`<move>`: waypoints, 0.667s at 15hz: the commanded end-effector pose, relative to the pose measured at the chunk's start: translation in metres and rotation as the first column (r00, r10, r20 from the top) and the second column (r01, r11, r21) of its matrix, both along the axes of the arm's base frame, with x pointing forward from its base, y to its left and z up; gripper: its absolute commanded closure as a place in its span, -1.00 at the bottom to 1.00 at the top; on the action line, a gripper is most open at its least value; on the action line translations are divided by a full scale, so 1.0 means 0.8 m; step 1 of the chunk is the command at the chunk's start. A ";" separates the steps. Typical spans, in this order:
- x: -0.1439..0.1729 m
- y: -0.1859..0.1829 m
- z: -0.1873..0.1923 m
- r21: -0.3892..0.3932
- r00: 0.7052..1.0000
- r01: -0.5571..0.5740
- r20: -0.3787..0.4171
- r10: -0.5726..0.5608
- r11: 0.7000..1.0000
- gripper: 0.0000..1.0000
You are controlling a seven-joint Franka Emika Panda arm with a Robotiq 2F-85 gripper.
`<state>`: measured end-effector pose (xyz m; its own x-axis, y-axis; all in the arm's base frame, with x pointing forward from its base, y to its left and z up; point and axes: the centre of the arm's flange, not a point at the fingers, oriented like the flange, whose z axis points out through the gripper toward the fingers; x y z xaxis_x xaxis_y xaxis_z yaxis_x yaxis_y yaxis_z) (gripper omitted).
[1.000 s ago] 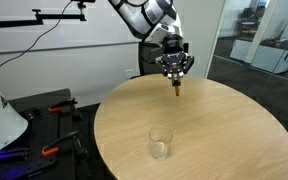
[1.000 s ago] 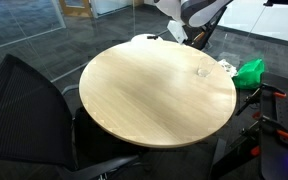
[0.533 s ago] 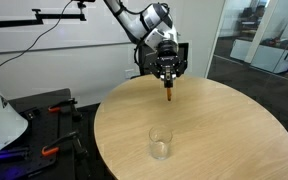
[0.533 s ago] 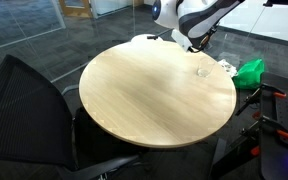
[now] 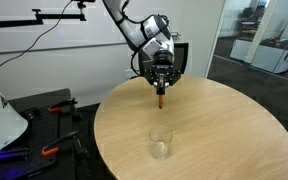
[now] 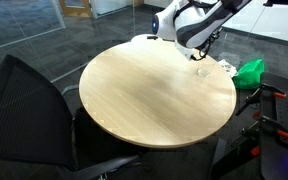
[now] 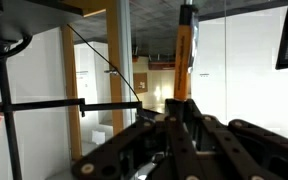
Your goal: Put the pen in the cup[
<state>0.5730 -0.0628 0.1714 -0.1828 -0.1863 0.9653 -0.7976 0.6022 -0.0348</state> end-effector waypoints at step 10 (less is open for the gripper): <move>-0.002 -0.070 -0.035 -0.064 0.968 0.230 -0.087 -0.235 0.971 0.93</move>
<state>0.5613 -0.1077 0.1513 -0.1127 -0.1042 0.9882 -0.6894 0.7244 -0.0022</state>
